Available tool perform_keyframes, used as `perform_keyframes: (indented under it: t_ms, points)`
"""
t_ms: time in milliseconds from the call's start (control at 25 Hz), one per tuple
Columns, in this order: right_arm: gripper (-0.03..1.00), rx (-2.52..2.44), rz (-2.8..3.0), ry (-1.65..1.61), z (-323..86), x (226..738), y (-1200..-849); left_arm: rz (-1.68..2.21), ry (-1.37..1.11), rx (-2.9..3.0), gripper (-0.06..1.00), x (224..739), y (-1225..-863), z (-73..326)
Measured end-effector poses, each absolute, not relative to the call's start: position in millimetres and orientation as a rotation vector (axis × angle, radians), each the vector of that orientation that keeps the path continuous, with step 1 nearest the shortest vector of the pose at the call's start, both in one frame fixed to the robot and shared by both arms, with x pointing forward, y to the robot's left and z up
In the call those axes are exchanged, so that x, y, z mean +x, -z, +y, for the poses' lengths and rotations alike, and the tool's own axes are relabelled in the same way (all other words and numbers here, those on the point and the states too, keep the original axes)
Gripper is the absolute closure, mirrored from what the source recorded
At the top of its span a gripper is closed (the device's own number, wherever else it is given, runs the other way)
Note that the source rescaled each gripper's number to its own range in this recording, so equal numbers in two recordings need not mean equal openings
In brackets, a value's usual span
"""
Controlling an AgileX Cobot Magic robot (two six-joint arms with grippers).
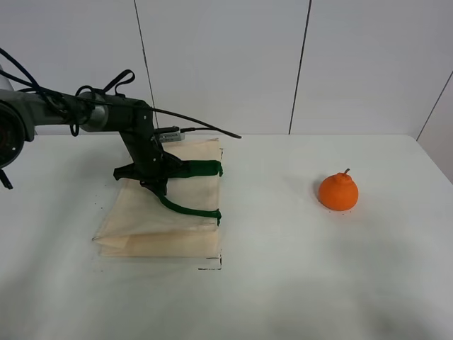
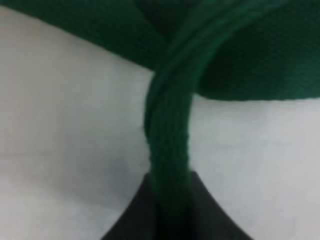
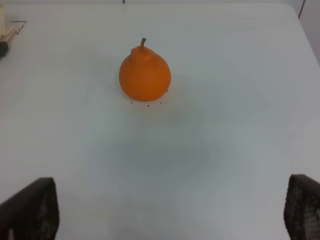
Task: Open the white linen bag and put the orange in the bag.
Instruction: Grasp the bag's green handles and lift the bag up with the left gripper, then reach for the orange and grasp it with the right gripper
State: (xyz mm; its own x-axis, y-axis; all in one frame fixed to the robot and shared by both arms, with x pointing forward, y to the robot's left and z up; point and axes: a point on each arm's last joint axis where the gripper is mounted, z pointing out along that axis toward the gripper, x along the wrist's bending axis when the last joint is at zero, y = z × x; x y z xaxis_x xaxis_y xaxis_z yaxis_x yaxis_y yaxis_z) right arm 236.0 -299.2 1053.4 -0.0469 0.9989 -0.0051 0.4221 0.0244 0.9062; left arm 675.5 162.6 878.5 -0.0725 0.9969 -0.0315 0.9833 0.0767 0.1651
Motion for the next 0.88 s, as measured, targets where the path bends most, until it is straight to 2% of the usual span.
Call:
perform_keyframes:
  t_ms: [40, 160, 240, 560, 720, 880]
  points:
    - [-0.03, 1.490, 1.566, -0.992, -299, 236, -1053, 2.205, -0.153, 2.047, 0.94, 676, -880, 164]
    - [-0.03, 1.490, 1.566, -0.992, -299, 236, -1053, 2.229, -0.170, 2.088, 0.94, 676, -889, 168]
    - [-0.03, 1.490, 1.566, -0.992, -299, 236, -1053, 2.219, -0.198, 2.097, 0.94, 677, -909, 169]
    - [-0.03, 1.490, 1.566, -0.992, -299, 236, -1053, 1.932, -0.410, 1.926, 0.94, 674, -1082, 170]
    - [-0.03, 1.490, 1.567, -0.991, -299, 236, -1053, 1.823, -0.426, 1.885, 0.94, 656, -1139, 172]
    - [-0.03, 1.551, 1.631, -0.932, -298, 253, -1061, 1.754, -0.402, 1.881, 0.94, 642, -1168, 172]
